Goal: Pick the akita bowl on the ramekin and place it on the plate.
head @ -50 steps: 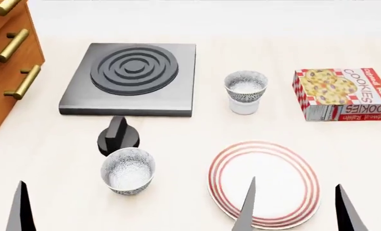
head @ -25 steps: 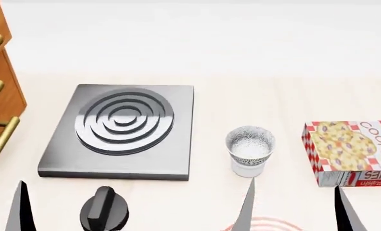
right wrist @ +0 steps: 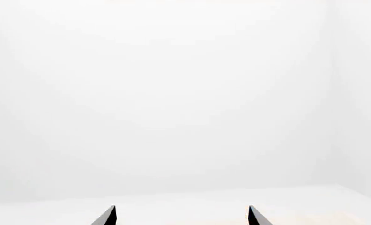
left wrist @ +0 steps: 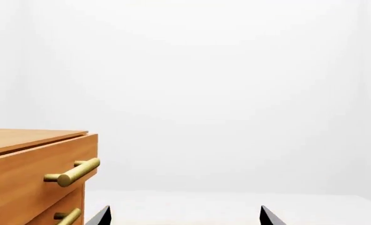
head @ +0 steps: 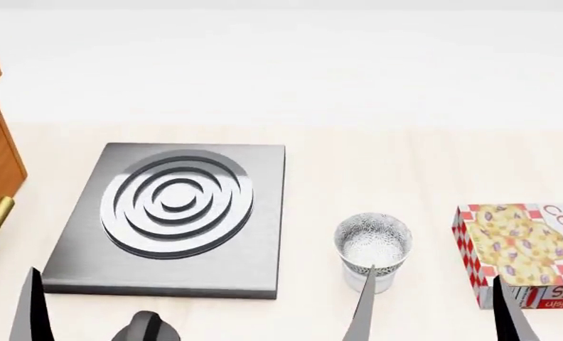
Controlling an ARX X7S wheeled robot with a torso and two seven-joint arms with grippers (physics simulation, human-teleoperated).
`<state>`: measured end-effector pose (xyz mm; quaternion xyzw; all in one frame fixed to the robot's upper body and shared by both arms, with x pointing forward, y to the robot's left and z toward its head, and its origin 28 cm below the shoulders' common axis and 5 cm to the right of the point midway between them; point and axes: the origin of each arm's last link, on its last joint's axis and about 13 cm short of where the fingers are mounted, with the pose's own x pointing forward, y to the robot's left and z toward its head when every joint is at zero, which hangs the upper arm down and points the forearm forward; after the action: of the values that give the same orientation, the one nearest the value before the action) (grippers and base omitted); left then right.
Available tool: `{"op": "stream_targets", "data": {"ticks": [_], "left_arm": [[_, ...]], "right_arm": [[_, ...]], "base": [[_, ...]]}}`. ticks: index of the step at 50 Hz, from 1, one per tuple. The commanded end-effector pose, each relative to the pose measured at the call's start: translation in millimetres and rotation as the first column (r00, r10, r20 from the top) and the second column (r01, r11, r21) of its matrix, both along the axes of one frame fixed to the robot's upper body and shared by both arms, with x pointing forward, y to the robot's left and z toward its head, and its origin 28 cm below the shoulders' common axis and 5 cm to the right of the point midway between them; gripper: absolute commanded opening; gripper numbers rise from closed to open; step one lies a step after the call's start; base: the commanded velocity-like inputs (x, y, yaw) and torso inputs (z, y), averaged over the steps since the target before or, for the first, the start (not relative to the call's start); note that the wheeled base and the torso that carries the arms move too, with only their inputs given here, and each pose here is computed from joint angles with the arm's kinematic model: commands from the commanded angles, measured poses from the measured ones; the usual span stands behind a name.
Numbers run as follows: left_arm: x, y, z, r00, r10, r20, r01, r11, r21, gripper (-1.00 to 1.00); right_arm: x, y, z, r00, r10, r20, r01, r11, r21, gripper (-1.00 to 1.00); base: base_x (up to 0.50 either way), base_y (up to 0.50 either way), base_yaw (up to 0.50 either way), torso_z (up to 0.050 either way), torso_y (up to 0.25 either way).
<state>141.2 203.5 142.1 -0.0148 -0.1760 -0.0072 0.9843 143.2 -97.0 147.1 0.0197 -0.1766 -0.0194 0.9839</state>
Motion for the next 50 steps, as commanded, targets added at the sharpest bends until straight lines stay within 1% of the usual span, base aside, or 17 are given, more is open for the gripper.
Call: {"op": "stream_targets", "data": {"ticks": [1,3,5,25,31,32,34,41,42,43,46,50], "left_arm": [[-0.4,-0.1,-1.0,1.000,-0.019,-0.012,0.019,1.000,-0.001,1.00],[-0.9,0.6,-0.4,1.000,-0.015,0.002,0.015,1.000,-0.012,1.00],[-0.8,0.8,-1.1,1.000,-0.006,0.003,0.006,1.000,0.003,1.00],[-2.2,1.5,-0.4,1.000,-0.007,0.011,0.008,1.000,-0.005,1.00],[-1.9,0.9,-1.3,1.000,-0.002,0.010,0.002,1.000,0.004,1.00],[-1.1,1.3,-0.8,1.000,0.010,0.011,-0.010,1.000,-0.010,1.00],[-2.2,0.9,0.0,1.000,0.015,0.017,-0.015,1.000,0.004,1.00],[-2.1,0.2,0.4,1.000,0.019,0.018,-0.019,1.000,0.004,1.00],[-2.0,-0.1,0.2,1.000,0.022,0.015,-0.023,1.000,0.013,1.00],[-0.7,-0.5,-2.4,0.999,0.054,-0.006,-0.053,0.996,0.075,1.00],[-1.4,-1.4,-1.5,1.000,0.007,0.003,-0.007,1.000,0.017,1.00],[-0.5,-0.5,-1.4,1.000,0.015,-0.002,-0.015,1.000,0.014,1.00]], "right_arm": [[-0.2,-0.1,-0.5,1.000,0.003,-0.001,-0.003,1.000,0.006,1.00],[-0.4,-0.2,-0.5,1.000,0.002,-0.002,-0.002,1.000,0.005,1.00],[-0.4,-0.3,-0.6,1.000,0.003,-0.003,-0.003,1.000,0.007,1.00],[0.5,-0.1,-2.0,1.000,0.007,-0.010,-0.007,1.000,0.005,1.00],[0.2,-0.2,-2.0,1.000,0.006,-0.009,-0.005,1.000,0.005,1.00],[0.2,-0.2,-2.2,1.000,0.004,-0.010,-0.004,1.000,0.004,1.00],[0.3,-0.2,-2.3,1.000,0.004,-0.010,-0.004,1.000,0.003,1.00],[0.5,0.0,-2.3,1.000,0.003,-0.012,-0.003,1.000,0.003,1.00],[0.5,0.1,-2.2,1.000,0.003,-0.011,-0.003,1.000,0.003,1.00],[0.2,0.2,-1.9,1.000,0.005,-0.011,-0.005,1.000,0.003,1.00],[0.1,0.0,-1.8,1.000,0.003,-0.010,-0.003,1.000,0.003,1.00],[0.4,-1.3,-2.1,1.000,0.002,-0.017,-0.002,1.000,0.012,1.00]], "base": [[0.00,0.00,0.00,0.000,0.000],[0.00,0.00,0.00,0.000,0.000],[0.00,0.00,0.00,0.000,-0.250],[0.00,0.00,0.00,0.000,-0.250],[0.00,0.00,0.00,0.000,-0.250],[0.00,0.00,0.00,0.000,0.000],[0.00,0.00,0.00,0.000,0.000],[0.00,0.00,0.00,0.000,0.000],[0.00,0.00,0.00,0.000,0.000],[0.00,0.00,0.00,0.000,0.000],[0.00,0.00,0.00,0.000,0.000],[0.00,0.00,0.00,0.000,0.000]]}}
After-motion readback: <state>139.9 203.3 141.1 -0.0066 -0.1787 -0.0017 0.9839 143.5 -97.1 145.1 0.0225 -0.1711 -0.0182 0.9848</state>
